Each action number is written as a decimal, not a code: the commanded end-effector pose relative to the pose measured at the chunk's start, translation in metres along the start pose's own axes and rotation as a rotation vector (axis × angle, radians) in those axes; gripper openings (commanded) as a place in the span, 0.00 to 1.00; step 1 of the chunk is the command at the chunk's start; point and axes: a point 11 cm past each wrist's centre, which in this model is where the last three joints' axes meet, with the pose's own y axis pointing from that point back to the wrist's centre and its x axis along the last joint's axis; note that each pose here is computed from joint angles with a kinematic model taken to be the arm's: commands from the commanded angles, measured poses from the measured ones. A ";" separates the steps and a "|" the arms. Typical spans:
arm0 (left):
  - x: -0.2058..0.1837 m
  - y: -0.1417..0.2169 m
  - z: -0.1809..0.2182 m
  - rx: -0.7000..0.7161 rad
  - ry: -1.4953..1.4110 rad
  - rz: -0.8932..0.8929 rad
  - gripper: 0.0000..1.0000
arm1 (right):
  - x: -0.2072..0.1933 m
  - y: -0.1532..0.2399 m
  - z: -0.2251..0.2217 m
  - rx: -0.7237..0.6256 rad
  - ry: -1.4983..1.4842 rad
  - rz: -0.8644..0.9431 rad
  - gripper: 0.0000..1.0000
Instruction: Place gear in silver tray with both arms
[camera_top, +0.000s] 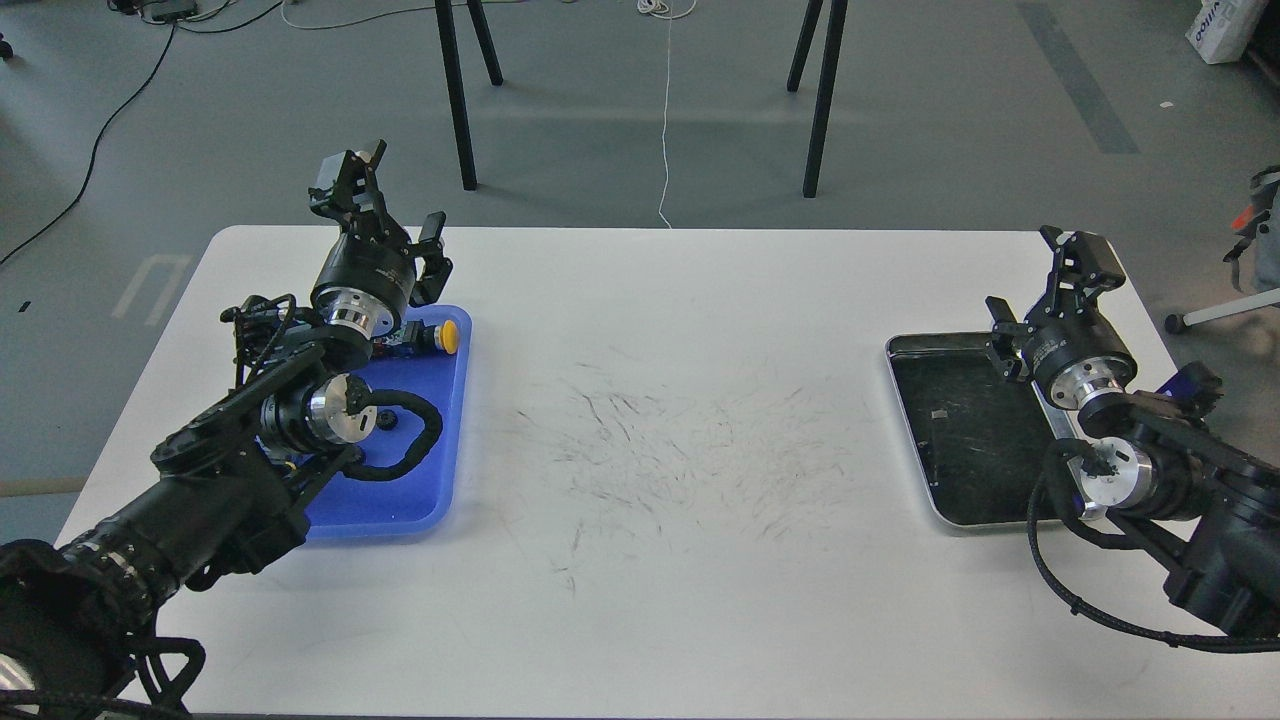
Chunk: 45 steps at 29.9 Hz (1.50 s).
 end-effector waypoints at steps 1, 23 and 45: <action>0.000 0.000 -0.001 0.001 0.009 0.003 1.00 | 0.001 0.000 0.000 0.000 0.002 0.001 0.99; 0.001 0.002 0.000 0.002 0.017 -0.020 1.00 | 0.009 0.002 0.001 -0.003 0.015 0.019 0.99; 0.000 0.004 0.001 0.006 0.023 -0.070 1.00 | 0.010 0.000 -0.006 0.008 0.016 0.011 0.99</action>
